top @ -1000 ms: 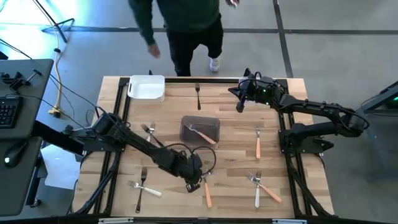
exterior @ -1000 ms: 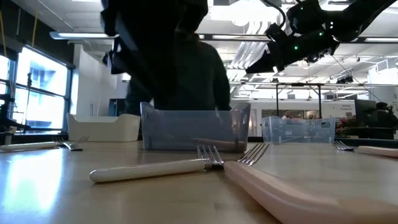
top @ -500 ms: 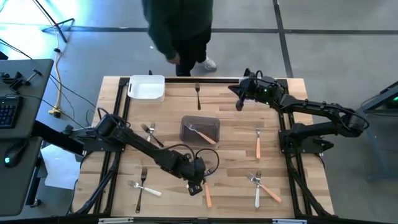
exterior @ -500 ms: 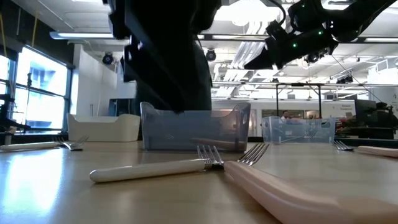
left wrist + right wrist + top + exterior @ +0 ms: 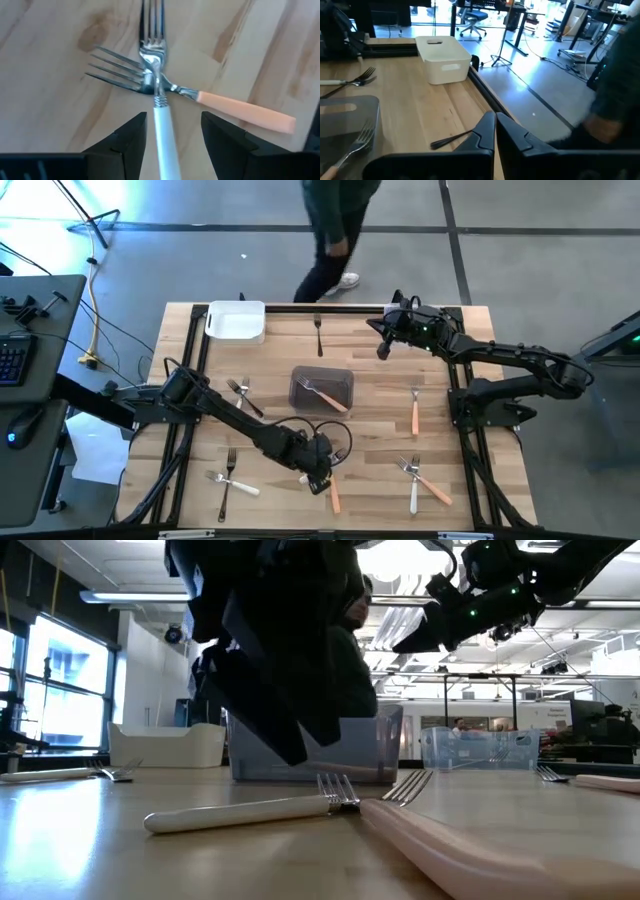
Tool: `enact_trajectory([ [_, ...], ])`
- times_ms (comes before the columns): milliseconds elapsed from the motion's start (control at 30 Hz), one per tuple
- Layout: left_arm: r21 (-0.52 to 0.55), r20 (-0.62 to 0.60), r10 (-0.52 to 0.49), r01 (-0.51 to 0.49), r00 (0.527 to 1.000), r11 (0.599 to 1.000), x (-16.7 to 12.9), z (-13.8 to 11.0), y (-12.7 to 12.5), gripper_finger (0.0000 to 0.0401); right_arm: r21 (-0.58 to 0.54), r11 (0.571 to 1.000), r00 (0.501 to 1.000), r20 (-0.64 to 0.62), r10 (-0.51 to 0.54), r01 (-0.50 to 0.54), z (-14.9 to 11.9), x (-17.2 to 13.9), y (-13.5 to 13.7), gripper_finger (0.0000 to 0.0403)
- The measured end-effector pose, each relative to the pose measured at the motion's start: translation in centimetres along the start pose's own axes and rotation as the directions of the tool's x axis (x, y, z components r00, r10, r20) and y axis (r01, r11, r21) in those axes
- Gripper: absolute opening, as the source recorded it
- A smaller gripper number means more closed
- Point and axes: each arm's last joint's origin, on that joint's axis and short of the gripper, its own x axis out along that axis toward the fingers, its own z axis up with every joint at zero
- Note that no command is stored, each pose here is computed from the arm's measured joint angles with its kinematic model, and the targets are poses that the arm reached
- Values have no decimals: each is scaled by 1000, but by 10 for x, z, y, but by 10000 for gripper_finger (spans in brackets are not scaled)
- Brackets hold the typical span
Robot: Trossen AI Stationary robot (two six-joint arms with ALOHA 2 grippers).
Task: Sort silverware by color (type)
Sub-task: Put the middle bottom white fork into the white bin
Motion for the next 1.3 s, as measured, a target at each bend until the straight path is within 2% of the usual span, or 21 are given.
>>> enact_trajectory([
  [267, -6, -29, 25, -25, 999, 1000, 14, -7, 1, 179, -13, 1000, 1000, 0, -3, 3, 0, 0, 0, 0],
  [500, 74, -59, 122, -117, 991, 990, 22, -11, -3, 179, -12, 1000, 1000, 0, -3, 3, 0, 0, 0, 0],
  [833, 115, -56, 139, -132, 989, 985, 25, -16, -6, 175, 0, 1000, 1000, -23, 2, -2, -2, 0, 0, 0],
  [1000, 156, -67, 164, -152, 984, 976, 25, -18, -4, 145, 0, 1000, 1000, -28, 3, -3, -3, 0, 0, 0],
  [1133, 186, -97, 231, -210, 968, 960, 24, -22, 2, 102, -5, 1000, 1000, -29, 4, -4, -3, 0, 0, 0],
  [1300, 210, -123, 256, -227, 959, 951, 21, -23, 5, 50, -11, 1000, 1000, -29, 4, -4, -3, 0, 0, 0],
])
